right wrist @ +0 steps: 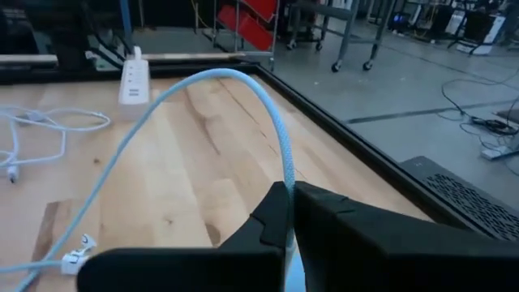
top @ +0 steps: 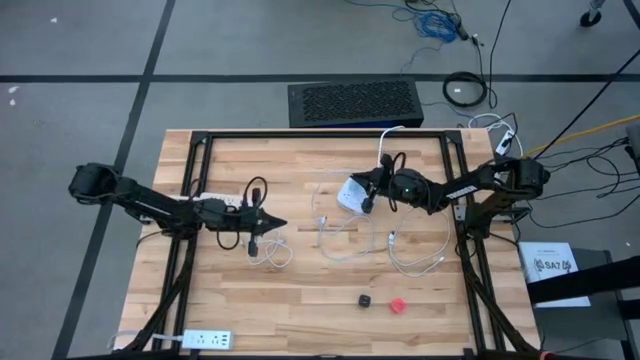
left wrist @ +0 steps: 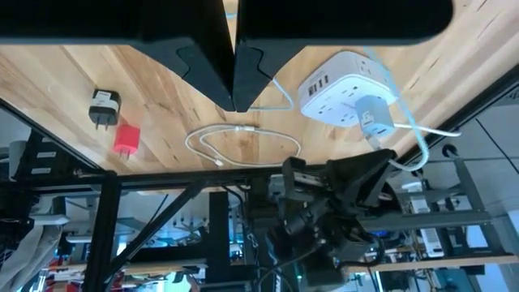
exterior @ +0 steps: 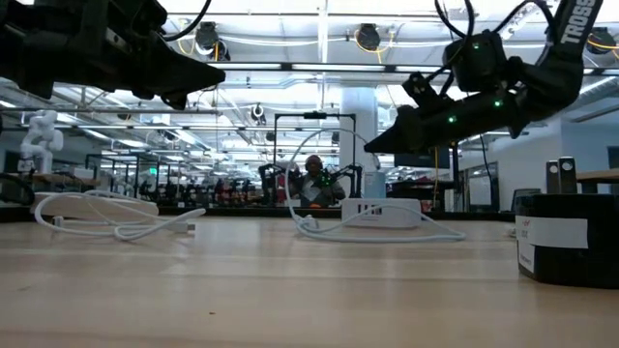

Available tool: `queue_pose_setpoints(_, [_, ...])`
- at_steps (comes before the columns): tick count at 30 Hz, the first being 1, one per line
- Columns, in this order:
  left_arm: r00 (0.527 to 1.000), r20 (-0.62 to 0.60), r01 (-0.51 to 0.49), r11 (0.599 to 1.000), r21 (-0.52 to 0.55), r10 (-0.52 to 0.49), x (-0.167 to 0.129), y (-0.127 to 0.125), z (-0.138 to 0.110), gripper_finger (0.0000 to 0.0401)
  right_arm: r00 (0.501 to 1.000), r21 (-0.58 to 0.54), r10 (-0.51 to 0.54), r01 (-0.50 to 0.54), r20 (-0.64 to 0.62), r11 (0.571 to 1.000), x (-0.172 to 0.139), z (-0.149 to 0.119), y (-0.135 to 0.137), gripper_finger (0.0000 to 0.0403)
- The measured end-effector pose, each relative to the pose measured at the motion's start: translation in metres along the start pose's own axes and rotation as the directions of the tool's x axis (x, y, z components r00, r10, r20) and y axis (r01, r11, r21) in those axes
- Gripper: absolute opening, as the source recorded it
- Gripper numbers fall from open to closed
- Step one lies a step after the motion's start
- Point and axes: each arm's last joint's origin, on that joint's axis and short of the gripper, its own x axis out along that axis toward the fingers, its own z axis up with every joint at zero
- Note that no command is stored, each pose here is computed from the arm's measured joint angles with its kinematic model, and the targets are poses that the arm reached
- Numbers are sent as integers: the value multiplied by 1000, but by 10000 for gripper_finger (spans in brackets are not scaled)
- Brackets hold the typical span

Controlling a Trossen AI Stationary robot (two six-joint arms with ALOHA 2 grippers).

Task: Insert USB
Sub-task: Insert the middle white charger cable into the white charger adapter

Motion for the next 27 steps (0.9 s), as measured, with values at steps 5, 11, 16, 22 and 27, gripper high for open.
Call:
queue_pose_setpoints(5, [1000, 1, -2, 1000, -1, 2, 0, 0, 0, 10, 1000, 2, -5, 5, 29, 1000, -2, 0, -1, 0])
queue_pose_setpoints(11, [1000, 3, -9, 1000, -1, 9, 0, 0, 0, 10, 999, -9, -5, 5, 31, 1000, -1, 0, -3, 0])
queue_pose_setpoints(16, [1000, 2, -11, 1000, 0, 11, 0, 0, 0, 10, 999, -13, 2, -1, 36, 1000, 3, -6, -3, 0])
queue_pose_setpoints(22, [1000, 2, -13, 1000, 1, 13, 0, 0, 0, 10, 998, -8, 3, -3, 58, 1000, 9, -15, -3, 0])
queue_pose_setpoints(27, [1000, 1, -16, 1000, 3, 16, 0, 1, 0, 10, 998, -10, 5, -4, 64, 1000, 12, -19, -2, 0])
